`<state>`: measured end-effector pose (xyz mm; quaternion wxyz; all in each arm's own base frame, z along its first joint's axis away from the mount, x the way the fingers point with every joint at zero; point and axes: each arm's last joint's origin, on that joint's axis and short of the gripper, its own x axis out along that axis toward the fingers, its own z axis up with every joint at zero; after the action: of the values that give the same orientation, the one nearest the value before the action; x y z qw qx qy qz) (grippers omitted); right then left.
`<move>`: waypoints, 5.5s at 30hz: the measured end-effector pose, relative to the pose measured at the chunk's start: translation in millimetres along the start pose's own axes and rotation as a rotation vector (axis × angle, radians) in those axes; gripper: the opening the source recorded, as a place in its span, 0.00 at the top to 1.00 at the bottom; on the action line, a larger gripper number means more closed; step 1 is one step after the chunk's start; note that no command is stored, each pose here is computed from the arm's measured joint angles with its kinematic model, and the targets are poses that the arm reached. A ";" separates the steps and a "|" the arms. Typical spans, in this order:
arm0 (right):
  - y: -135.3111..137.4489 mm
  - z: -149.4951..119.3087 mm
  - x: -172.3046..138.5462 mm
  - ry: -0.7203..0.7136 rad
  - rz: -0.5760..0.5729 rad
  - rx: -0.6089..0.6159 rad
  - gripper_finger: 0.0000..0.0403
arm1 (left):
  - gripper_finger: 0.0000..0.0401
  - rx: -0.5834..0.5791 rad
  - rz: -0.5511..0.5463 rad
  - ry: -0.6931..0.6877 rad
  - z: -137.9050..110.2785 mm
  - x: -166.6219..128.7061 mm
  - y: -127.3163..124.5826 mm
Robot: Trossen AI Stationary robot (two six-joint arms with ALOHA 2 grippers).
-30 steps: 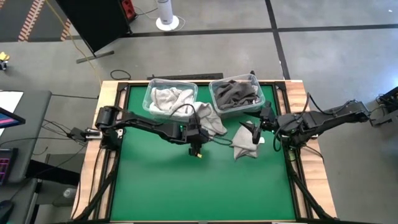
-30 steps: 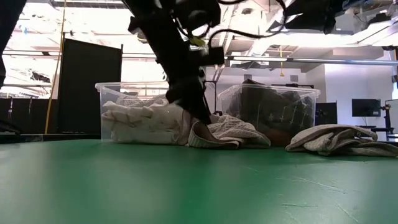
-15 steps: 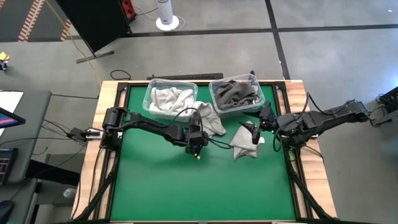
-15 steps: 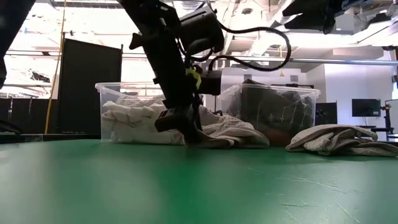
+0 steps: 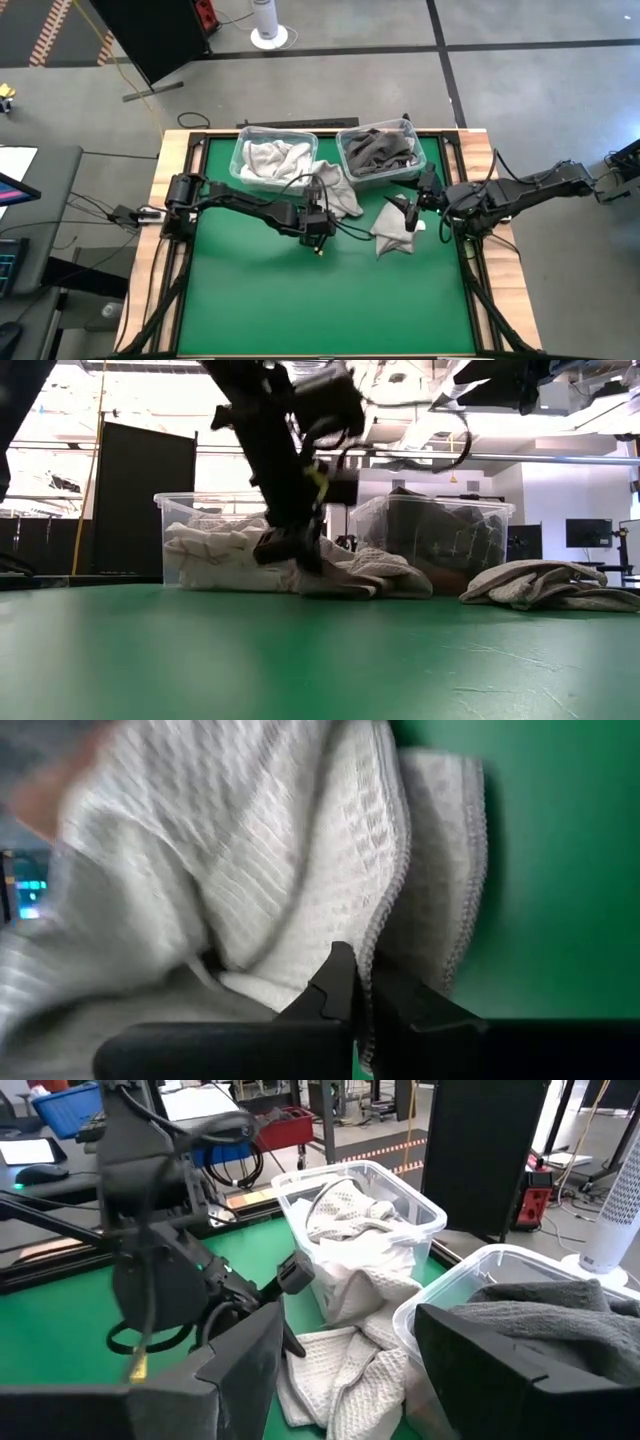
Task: Sort towels by color in basket
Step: Put the gray microfiber towel into the left transparent bin
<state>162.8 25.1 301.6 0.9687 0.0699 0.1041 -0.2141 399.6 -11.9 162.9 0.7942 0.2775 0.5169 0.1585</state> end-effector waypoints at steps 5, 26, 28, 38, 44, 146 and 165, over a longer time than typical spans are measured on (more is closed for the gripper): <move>2.8 -3.1 4.5 0.021 -0.003 -0.010 0.33 | 1.00 0.000 -0.006 -0.034 23.2 -23.2 9.3; 8.8 -0.6 -13.9 -0.026 0.039 -0.004 0.33 | 1.00 -0.243 0.149 -0.274 36.5 -171.2 151.0; 9.9 -1.0 -14.7 -0.025 0.044 -0.011 0.33 | 1.00 -0.280 0.174 -0.292 27.0 -181.2 167.5; 9.7 -0.7 -14.7 -0.029 0.038 -0.028 0.33 | 1.00 -0.498 0.510 -0.453 -18.1 -235.4 254.9; 9.8 -0.5 -14.7 -0.031 0.038 -0.028 0.33 | 1.00 -0.653 0.735 -0.563 -46.4 -262.5 301.1; 16.5 -2.7 -3.8 -0.023 0.033 -0.030 0.33 | 0.79 -1.024 -0.131 0.467 -138.2 65.3 162.5; 17.3 -2.7 -4.4 -0.024 0.039 -0.027 0.33 | 0.56 -1.002 -0.135 0.155 -124.3 -47.8 194.6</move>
<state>165.9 42.9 301.6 0.9748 0.0564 0.0937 -0.1946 273.5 151.6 276.9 0.7975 -0.1839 0.4518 0.3552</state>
